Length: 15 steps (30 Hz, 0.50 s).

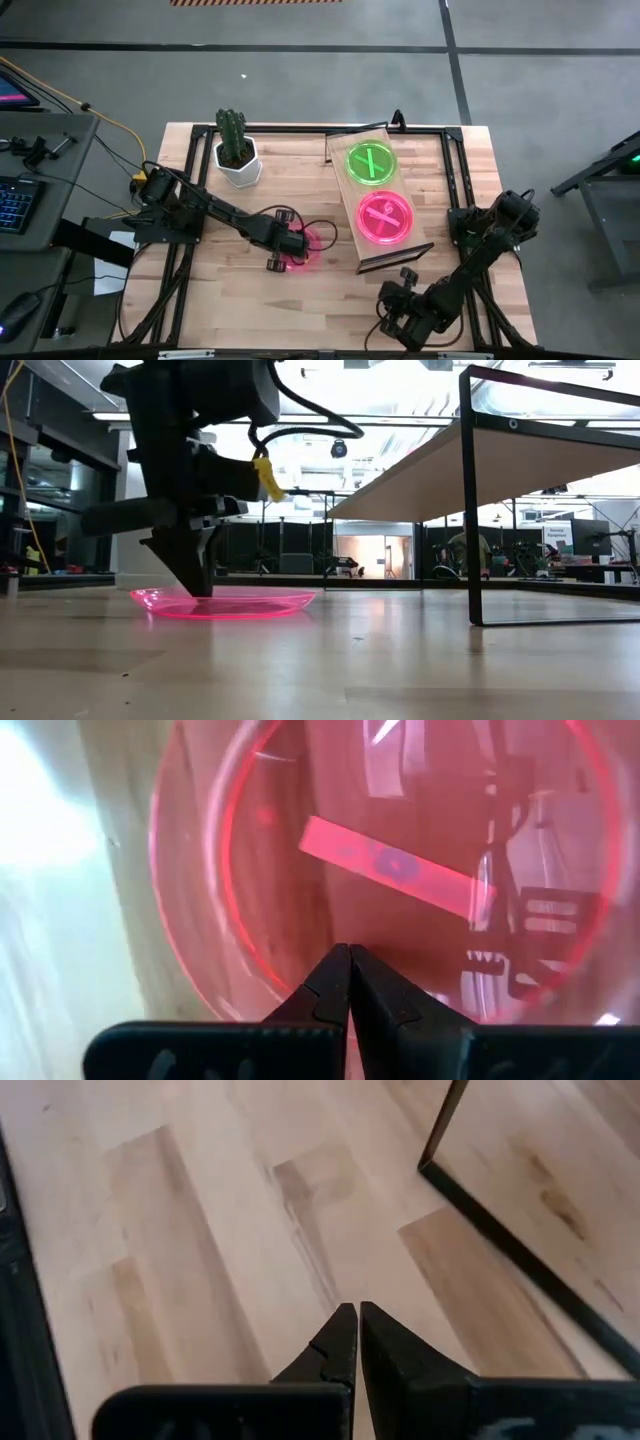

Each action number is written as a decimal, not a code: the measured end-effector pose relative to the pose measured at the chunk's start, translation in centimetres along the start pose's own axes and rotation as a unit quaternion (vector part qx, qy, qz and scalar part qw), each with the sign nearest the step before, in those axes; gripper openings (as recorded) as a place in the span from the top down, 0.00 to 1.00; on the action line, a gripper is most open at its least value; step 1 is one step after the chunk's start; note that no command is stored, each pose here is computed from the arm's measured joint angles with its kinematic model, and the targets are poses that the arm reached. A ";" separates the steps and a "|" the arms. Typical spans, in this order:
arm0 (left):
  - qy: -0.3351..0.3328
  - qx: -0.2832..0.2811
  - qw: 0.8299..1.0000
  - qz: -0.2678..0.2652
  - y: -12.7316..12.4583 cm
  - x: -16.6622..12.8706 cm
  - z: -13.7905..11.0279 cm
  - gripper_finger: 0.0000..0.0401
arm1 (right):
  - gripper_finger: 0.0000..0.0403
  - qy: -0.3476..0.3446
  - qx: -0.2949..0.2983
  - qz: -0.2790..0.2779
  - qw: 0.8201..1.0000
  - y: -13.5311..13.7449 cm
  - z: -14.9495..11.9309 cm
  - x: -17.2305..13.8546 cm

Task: Place and stack plates onto a shelf
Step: Stack the pink plate on top of the other pink plate on the shelf

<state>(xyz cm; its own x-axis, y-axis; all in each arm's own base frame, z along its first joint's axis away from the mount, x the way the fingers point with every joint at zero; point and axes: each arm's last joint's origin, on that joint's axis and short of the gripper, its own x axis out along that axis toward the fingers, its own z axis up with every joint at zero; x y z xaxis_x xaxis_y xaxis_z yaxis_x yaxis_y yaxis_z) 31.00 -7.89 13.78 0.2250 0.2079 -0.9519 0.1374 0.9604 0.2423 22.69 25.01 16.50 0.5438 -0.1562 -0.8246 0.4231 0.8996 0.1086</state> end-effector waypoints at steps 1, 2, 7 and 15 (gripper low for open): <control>0.000 -0.001 1.000 0.004 0.1 -0.1 0.0 1.00 | 1.00 0.000 -0.001 0.002 1.000 0.1 -0.2 -0.1; 0.003 -0.002 1.000 0.007 0.2 -0.2 -0.1 1.00 | 1.00 0.000 -0.001 0.005 1.000 0.1 -0.3 -0.2; 0.003 -0.004 1.000 0.010 0.3 -0.4 -0.2 1.00 | 1.00 -0.006 0.005 0.055 0.998 0.4 -1.1 0.6; -0.024 -0.005 1.000 0.008 0.7 -2.5 -0.3 1.00 | 1.00 -0.053 -0.010 0.221 0.974 -0.3 -0.6 3.8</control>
<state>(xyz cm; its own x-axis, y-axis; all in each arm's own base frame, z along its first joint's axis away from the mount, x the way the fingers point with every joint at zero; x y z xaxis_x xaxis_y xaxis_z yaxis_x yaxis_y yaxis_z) 30.29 -7.67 16.26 0.2721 0.2141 -0.9381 0.1231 0.9592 0.2546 24.19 24.38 13.04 0.7421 0.2073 -0.6374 0.1166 0.8965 0.4274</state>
